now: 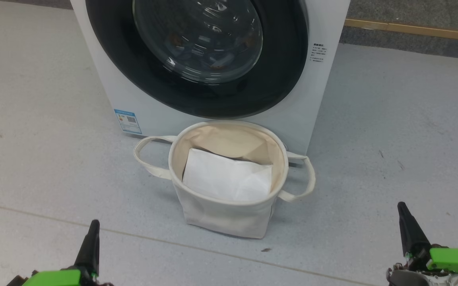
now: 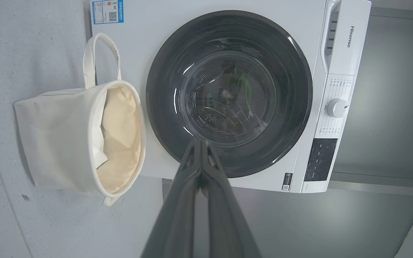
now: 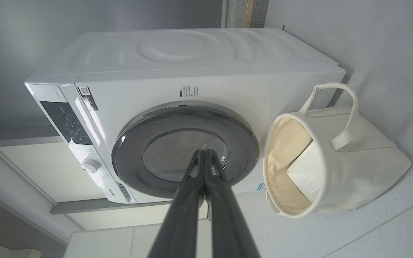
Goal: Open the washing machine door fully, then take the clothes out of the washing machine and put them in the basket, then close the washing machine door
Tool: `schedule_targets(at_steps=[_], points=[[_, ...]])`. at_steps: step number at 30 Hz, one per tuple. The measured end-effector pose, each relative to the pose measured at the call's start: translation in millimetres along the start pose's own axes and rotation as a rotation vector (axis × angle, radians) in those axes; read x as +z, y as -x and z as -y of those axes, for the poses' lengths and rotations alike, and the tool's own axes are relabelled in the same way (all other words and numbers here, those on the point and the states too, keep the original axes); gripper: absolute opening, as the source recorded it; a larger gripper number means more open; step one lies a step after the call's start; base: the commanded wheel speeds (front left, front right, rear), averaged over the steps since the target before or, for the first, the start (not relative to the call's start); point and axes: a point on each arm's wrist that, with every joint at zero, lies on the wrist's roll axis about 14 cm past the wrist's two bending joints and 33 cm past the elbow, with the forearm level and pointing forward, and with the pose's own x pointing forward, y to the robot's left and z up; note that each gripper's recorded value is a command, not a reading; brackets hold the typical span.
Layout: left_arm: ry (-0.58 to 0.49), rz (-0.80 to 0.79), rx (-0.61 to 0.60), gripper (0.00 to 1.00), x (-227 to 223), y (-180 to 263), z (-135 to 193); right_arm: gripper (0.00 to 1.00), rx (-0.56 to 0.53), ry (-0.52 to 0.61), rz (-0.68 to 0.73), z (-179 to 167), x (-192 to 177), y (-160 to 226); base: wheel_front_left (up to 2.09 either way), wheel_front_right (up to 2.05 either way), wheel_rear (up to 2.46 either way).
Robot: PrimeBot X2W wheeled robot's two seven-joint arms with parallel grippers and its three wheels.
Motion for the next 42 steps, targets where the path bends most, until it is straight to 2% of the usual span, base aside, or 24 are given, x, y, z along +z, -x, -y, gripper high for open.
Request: schedule_targets(at_steps=[42], points=[[0.0,0.0,0.0,0.0,0.0,0.0,0.0,0.0,0.0,0.0,0.0,0.0,0.0,0.0,0.0,0.0,0.0]])
